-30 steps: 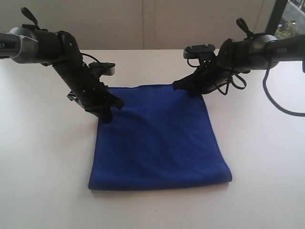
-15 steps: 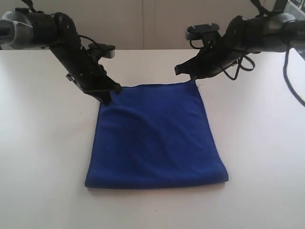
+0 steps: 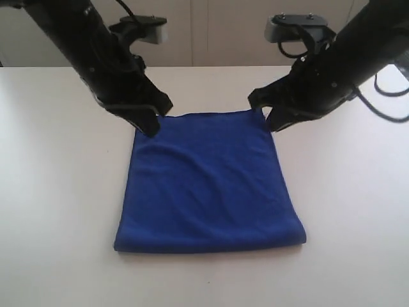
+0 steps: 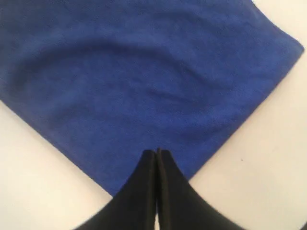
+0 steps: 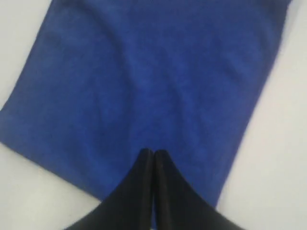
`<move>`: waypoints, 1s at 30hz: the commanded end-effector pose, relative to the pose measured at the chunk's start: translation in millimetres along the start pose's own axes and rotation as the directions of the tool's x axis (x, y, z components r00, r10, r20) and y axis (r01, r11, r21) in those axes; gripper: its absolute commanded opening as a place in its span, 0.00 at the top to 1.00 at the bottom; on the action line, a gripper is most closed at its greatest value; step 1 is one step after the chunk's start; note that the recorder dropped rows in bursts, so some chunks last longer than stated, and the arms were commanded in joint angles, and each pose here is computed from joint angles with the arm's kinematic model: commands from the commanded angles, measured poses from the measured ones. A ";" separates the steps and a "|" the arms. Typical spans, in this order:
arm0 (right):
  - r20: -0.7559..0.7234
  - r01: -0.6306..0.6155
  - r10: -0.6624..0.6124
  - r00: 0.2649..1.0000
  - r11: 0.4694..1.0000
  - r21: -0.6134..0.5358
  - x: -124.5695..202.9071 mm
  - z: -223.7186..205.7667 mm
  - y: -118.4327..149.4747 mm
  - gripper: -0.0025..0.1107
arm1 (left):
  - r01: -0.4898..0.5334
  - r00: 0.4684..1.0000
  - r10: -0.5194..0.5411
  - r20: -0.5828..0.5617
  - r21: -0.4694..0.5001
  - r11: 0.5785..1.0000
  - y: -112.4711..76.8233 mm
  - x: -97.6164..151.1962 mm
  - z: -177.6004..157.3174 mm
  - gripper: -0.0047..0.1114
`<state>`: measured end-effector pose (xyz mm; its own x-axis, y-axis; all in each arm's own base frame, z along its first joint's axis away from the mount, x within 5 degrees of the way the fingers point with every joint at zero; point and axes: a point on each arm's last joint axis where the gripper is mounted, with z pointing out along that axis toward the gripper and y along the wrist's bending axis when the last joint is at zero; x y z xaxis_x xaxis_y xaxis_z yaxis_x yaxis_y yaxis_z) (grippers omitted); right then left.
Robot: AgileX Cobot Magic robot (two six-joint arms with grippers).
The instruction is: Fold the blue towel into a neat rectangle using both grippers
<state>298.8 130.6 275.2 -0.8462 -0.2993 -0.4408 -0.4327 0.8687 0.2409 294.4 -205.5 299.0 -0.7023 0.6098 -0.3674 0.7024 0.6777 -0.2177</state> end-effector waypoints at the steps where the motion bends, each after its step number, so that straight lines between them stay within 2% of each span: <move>1: -0.041 0.005 -0.008 0.999 0.998 -0.061 28.2 13.1 28.3 0.98 | 0.068 0.996 -0.068 -0.066 -0.010 0.998 -17.5 25.8 27.9 0.96; 5: -0.046 -0.047 0.045 0.998 0.998 -0.041 53.6 38.1 34.7 0.98 | 0.182 0.978 -0.186 -0.094 -0.042 0.982 -16.5 52.2 61.2 0.96; 12: -0.027 -0.129 0.129 0.991 0.991 -0.026 78.3 59.4 29.2 0.98 | 0.287 0.954 -0.290 -0.073 -0.053 0.957 -11.9 73.0 83.2 0.96; 20: -0.110 -0.166 0.164 0.980 0.986 -0.005 89.1 99.1 29.5 0.98 | 0.319 0.945 -0.322 -0.063 -0.060 0.946 -9.2 86.0 94.9 0.96; 30: -0.152 -0.170 0.168 0.974 0.986 0.001 95.6 116.3 33.6 0.98 | 0.339 0.931 -0.348 -0.111 -0.088 0.937 -3.4 103.3 116.8 0.96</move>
<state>239.4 176.8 144.1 -0.9443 -0.2066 -0.2563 -0.2839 0.9052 0.3161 237.1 -192.9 164.9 -0.9008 0.3851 -0.2004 0.4266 0.8711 -0.2434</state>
